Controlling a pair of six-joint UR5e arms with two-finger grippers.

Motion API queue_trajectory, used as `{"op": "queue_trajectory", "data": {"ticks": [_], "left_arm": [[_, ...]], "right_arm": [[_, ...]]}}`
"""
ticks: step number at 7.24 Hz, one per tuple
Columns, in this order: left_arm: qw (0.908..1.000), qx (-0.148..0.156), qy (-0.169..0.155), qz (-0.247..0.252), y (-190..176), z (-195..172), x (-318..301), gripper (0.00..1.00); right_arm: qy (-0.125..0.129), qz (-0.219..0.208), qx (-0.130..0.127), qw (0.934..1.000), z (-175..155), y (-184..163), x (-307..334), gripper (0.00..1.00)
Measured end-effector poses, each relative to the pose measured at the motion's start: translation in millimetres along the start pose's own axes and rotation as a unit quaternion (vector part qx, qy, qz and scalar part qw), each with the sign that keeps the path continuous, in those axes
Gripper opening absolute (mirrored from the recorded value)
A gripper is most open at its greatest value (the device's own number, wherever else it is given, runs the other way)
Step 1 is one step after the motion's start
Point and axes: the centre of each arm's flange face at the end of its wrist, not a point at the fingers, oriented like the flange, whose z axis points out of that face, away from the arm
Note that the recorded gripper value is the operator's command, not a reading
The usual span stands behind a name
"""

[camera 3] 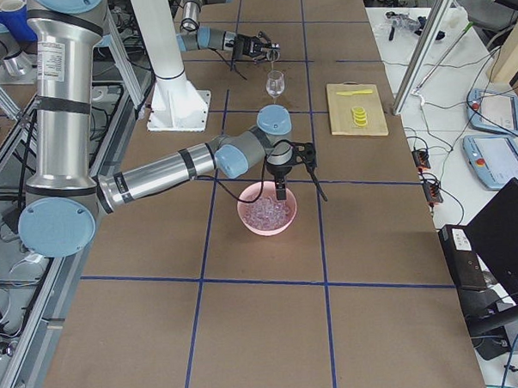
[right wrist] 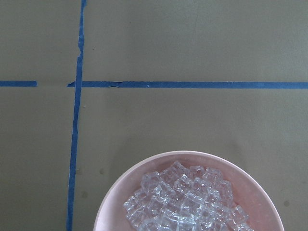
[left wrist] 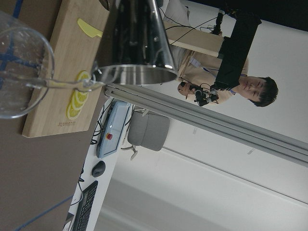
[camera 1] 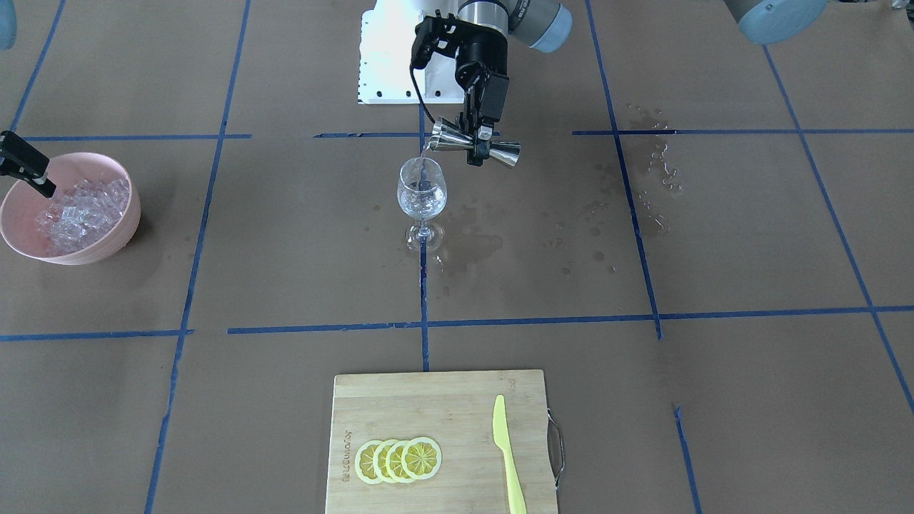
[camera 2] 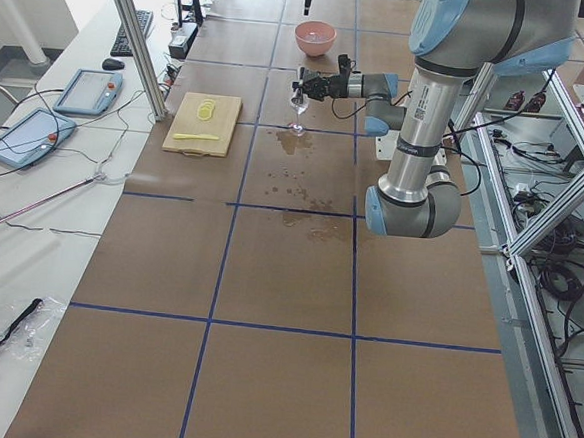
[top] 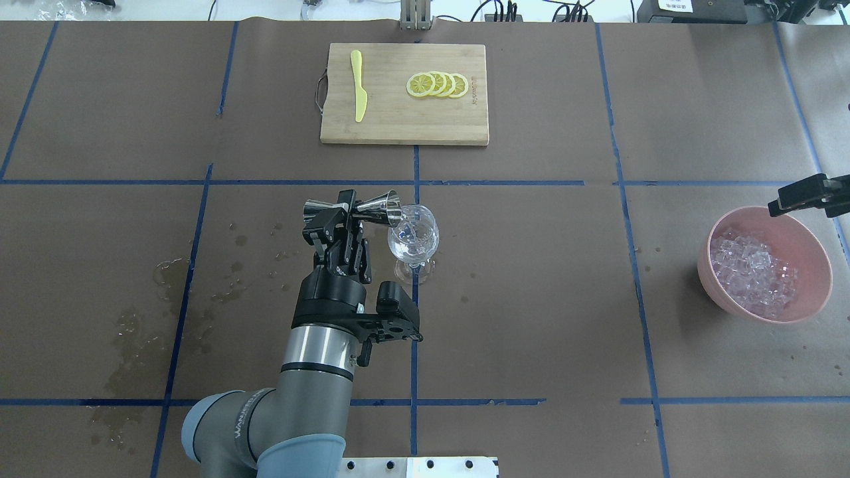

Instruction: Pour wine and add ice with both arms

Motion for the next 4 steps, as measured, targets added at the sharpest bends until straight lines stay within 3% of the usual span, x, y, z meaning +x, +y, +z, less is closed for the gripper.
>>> {"op": "queue_trajectory", "data": {"ticks": [4], "left_arm": [[0.9960, -0.004, -0.016, 0.088, -3.0, -10.2, 3.5, 0.00]], "right_arm": [[-0.001, 0.001, -0.001, 1.0000, 0.0, 0.2, -0.4, 1.00]]}}
